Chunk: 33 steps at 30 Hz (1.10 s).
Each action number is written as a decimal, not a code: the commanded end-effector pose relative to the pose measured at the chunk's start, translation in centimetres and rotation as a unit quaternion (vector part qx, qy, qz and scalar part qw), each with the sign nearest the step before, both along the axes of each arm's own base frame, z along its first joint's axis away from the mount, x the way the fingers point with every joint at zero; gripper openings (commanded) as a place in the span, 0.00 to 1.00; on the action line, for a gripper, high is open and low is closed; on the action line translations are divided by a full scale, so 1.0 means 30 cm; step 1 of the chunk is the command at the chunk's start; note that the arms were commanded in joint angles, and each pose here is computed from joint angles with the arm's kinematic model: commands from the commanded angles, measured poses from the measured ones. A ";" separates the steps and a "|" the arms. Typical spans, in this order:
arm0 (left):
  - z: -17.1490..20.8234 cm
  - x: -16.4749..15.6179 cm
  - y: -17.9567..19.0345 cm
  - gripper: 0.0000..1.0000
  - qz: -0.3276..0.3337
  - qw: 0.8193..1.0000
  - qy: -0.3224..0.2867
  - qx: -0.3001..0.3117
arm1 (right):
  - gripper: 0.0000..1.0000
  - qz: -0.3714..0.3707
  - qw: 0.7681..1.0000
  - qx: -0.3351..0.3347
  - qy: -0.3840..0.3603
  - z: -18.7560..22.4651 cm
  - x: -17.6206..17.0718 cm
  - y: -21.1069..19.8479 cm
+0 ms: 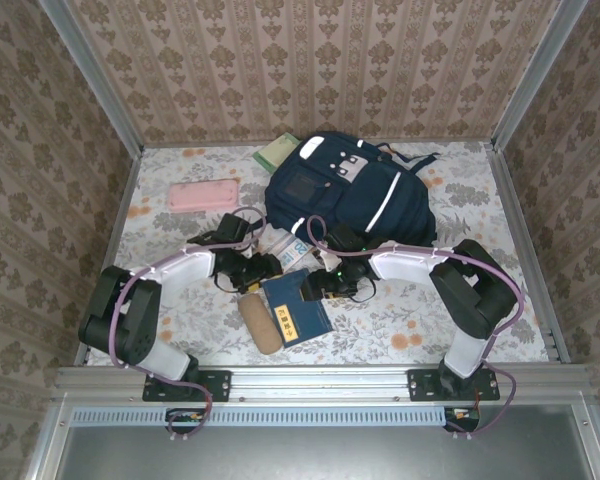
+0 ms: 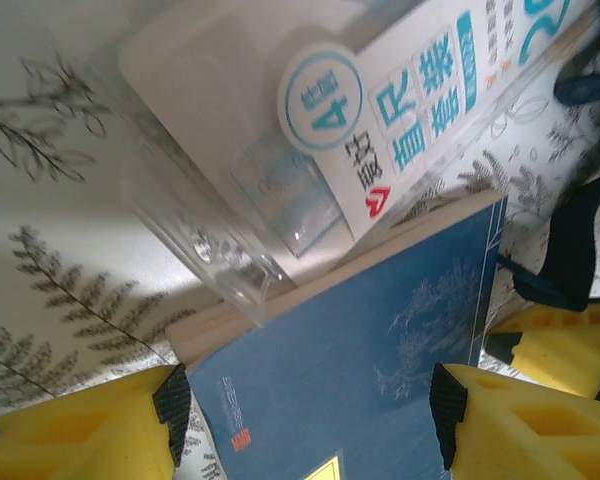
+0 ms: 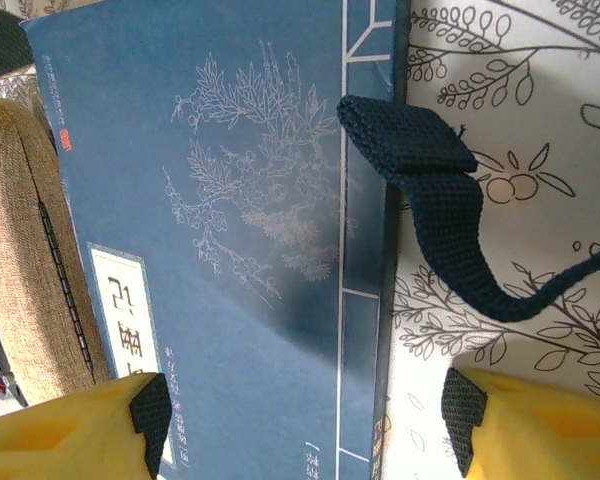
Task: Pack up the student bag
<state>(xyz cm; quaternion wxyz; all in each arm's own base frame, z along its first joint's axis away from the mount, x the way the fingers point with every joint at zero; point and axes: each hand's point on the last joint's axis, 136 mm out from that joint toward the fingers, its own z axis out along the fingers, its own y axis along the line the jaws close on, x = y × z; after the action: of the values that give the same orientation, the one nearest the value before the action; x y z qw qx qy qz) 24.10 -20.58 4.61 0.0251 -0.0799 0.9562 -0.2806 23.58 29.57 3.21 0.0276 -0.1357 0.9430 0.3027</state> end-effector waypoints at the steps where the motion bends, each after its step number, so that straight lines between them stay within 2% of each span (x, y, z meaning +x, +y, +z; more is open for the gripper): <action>1: 0.009 -0.022 0.001 0.67 -0.009 1.000 0.003 0.010 | 0.75 0.001 1.000 -0.014 0.016 -0.046 -0.020 -0.005; 11: -0.004 -0.018 -0.017 0.68 -0.014 1.000 0.009 0.008 | 0.75 0.001 1.000 -0.016 0.025 -0.075 -0.021 0.005; 17: -0.008 -0.005 -0.065 0.66 -0.009 0.999 0.020 -0.029 | 0.75 -0.002 0.999 -0.006 0.032 -0.085 -0.018 0.020; 26: 0.100 0.025 -0.123 0.61 -0.014 0.996 -0.016 -0.082 | 0.75 -0.006 0.999 -0.013 0.031 -0.100 -0.016 0.013; 33: 0.119 0.023 -0.166 0.56 -0.025 0.992 -0.018 -0.120 | 0.74 -0.011 0.999 -0.018 0.030 -0.105 -0.008 0.010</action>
<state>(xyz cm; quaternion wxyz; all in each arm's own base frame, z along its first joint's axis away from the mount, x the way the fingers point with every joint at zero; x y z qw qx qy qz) 24.53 -24.00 6.26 0.0194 -0.0690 0.9330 -0.3526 23.83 29.65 2.86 0.0163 -0.1162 0.9452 0.3046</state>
